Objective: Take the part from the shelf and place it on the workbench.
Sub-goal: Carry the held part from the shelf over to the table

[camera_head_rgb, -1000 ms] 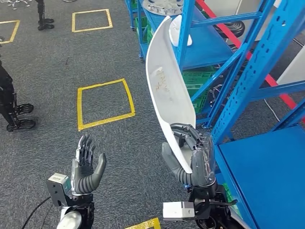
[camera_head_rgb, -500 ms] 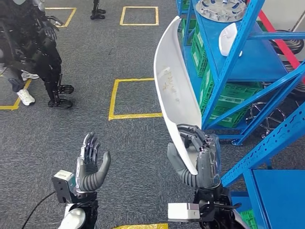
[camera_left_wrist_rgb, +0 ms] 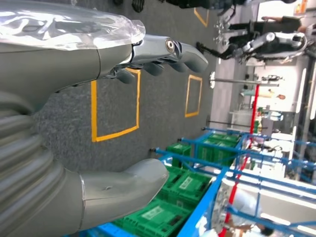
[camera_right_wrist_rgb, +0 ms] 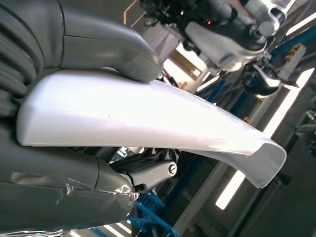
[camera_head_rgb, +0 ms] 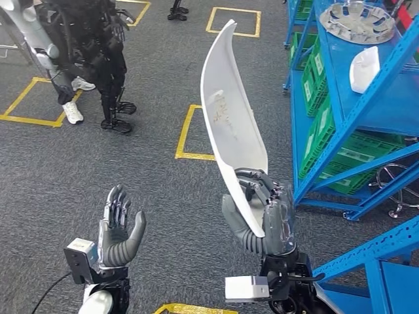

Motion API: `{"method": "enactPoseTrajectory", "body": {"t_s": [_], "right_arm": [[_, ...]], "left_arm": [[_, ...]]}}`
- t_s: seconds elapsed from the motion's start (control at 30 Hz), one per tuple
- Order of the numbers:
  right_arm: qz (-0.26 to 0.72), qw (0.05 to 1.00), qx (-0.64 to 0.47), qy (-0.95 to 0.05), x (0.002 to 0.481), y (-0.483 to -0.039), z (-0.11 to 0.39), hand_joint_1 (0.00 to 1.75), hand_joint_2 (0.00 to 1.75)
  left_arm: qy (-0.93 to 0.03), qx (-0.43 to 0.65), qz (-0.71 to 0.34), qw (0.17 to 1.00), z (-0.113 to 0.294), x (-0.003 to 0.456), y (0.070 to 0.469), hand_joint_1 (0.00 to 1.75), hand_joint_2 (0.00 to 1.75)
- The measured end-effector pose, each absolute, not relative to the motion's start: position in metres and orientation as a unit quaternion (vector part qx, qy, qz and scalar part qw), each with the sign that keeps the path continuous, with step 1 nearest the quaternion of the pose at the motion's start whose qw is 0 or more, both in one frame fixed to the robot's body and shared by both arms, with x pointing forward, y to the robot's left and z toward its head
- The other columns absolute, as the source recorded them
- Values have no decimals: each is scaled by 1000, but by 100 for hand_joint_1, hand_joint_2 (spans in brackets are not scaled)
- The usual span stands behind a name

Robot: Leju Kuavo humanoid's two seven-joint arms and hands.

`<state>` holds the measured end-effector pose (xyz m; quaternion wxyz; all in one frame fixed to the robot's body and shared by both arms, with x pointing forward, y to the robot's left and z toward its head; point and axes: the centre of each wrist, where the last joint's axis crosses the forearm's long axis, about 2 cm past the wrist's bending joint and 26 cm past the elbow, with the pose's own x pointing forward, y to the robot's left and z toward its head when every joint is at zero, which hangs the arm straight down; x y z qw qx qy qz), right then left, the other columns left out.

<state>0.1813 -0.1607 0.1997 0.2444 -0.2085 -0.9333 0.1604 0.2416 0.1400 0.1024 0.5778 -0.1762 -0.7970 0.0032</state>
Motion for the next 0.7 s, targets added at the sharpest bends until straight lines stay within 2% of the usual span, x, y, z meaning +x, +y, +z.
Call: {"method": "enactPoseTrajectory", "body": {"t_s": [0.7], "right_arm": [[153,270,-203,-929,181,-159,200,175,175]], "left_arm": [[-794,-178,3,581,104,242,139,0,175]]}}
